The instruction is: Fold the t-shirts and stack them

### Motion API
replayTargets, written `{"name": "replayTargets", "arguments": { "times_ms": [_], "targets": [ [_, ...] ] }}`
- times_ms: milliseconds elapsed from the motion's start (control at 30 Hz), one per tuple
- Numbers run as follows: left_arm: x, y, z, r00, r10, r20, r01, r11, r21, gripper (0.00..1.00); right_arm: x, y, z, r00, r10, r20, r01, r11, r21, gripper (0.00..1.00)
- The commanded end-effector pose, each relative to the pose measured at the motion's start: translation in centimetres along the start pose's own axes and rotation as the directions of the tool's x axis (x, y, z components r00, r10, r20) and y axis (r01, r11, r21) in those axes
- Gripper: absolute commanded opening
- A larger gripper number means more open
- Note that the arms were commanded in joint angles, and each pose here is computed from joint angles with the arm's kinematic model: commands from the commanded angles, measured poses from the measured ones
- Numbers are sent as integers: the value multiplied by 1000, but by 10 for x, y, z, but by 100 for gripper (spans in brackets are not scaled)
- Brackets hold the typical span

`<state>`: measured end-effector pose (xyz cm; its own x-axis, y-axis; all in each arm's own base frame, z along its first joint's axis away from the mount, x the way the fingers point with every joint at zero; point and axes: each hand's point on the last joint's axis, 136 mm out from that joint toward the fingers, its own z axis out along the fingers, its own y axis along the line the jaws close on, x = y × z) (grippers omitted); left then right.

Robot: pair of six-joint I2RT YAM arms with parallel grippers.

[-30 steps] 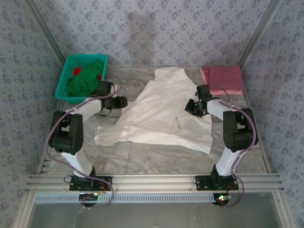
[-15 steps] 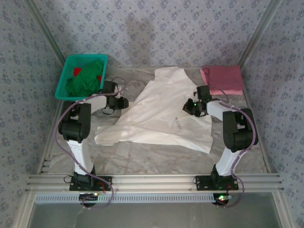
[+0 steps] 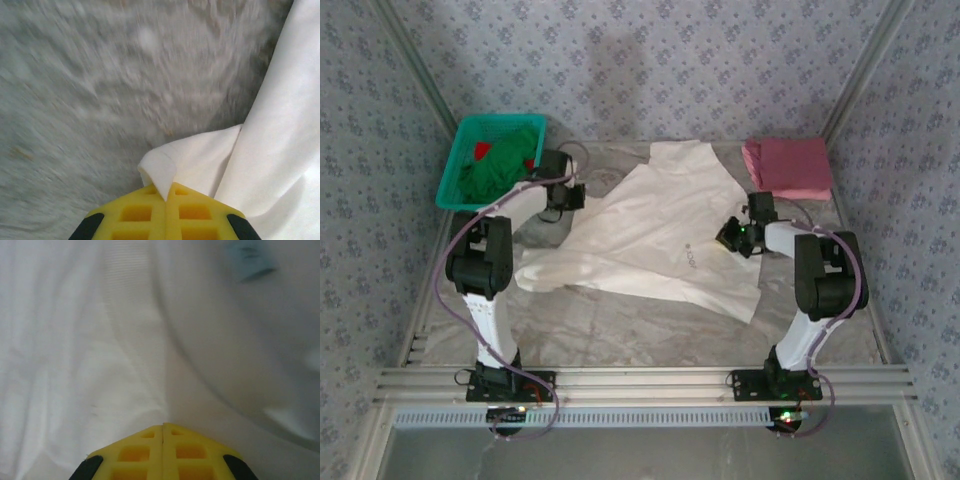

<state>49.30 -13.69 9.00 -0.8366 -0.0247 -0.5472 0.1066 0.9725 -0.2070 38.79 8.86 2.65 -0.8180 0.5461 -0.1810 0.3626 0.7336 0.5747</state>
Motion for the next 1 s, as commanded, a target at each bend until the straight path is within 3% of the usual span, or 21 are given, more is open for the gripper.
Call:
{"name": "replayTargets", "arguments": {
  "times_ms": [0,300,600,700,733,833,967],
  "targets": [
    [-39,22,-15,998,29,54,-22,992,-121,0,-10,-13,-11,995,79,58,-80,996,24,0],
    [-117,43,-29,988,77,132,-43,968,-246,0,-9,-50,-14,974,206,98,-210,977,42,0],
    [-171,61,0,969,203,138,-143,925,-353,0,-10,-48,-23,979,184,89,-188,982,35,0],
    [-183,72,5,958,228,173,-150,916,-372,7,-11,-48,-27,981,173,89,-177,983,40,0],
    [-187,76,4,956,226,187,-142,915,-379,11,-12,-47,-29,982,170,87,-174,984,39,0],
    [-196,79,-9,953,209,222,-120,926,-357,46,-15,-40,-32,985,148,87,-150,988,25,0],
    [-207,69,-60,946,184,267,-86,936,-342,78,-21,-28,-37,990,107,93,-109,994,18,0]
  ]
}}
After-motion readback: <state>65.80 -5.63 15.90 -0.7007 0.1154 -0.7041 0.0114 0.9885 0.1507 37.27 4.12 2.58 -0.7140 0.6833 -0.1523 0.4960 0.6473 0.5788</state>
